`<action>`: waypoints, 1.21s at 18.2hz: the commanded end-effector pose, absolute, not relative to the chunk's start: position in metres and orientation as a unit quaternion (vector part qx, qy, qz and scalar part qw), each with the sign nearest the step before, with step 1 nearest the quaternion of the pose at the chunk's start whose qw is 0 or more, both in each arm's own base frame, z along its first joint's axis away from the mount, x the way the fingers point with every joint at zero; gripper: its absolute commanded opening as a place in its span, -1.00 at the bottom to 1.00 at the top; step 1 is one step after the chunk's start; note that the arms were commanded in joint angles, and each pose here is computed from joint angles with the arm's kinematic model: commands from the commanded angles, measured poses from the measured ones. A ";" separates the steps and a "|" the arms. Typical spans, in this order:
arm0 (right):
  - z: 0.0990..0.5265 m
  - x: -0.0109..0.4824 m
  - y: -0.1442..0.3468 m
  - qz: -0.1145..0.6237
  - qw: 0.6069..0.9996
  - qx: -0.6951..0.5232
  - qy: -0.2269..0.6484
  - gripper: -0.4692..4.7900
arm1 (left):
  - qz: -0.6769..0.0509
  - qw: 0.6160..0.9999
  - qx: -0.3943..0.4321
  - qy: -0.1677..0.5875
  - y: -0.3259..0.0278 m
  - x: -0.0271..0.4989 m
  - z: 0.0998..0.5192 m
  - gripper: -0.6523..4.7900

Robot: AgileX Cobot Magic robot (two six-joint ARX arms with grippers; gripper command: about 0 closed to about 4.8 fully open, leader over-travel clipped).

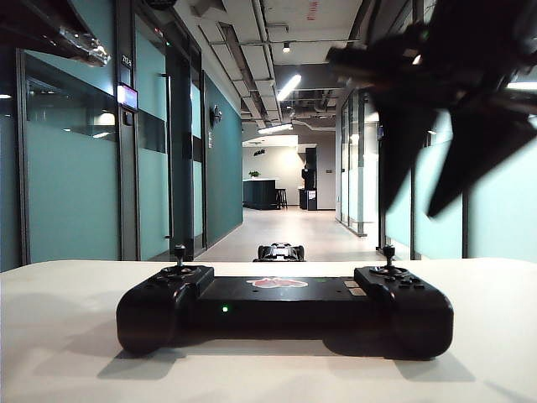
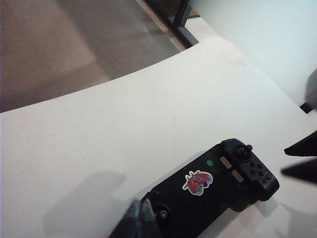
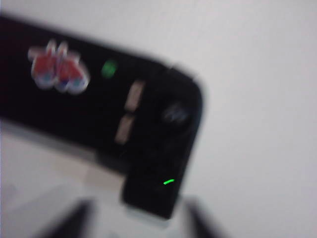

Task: Push the left joystick on the remote control sitting on the white table forward to make the robot dog walk in a straight line until it approaches the door.

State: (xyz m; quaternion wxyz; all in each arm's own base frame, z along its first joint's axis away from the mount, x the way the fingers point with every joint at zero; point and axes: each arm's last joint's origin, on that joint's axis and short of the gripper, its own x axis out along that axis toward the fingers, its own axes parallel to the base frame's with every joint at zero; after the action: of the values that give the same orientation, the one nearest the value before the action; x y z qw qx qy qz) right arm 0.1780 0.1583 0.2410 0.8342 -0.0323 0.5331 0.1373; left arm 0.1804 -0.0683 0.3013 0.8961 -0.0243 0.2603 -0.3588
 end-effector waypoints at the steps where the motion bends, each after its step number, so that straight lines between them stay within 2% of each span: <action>1: 0.230 0.182 0.166 0.149 0.812 -0.031 0.564 0.82 | -0.364 0.896 -0.023 0.252 -0.069 0.180 0.304 -0.78; 5: 0.216 0.189 0.169 0.126 0.806 -0.049 0.576 0.81 | -0.381 0.889 -0.027 0.252 -0.069 0.180 0.304 -0.78; 7: 0.212 0.195 0.166 0.116 0.803 -0.044 0.582 0.68 | -0.384 0.888 -0.028 0.252 -0.070 0.179 0.304 -0.78; 22: 0.173 0.214 0.177 0.108 0.776 -0.045 0.619 0.66 | -0.383 0.887 -0.029 0.257 -0.069 0.179 0.303 -0.78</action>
State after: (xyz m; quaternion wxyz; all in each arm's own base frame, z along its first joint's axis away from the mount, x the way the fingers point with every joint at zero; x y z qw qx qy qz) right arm 0.2125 0.1742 0.1718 0.7704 -0.0493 0.6275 0.1020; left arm 0.1794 -0.0693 0.3013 0.8874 -0.0300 0.2612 -0.3787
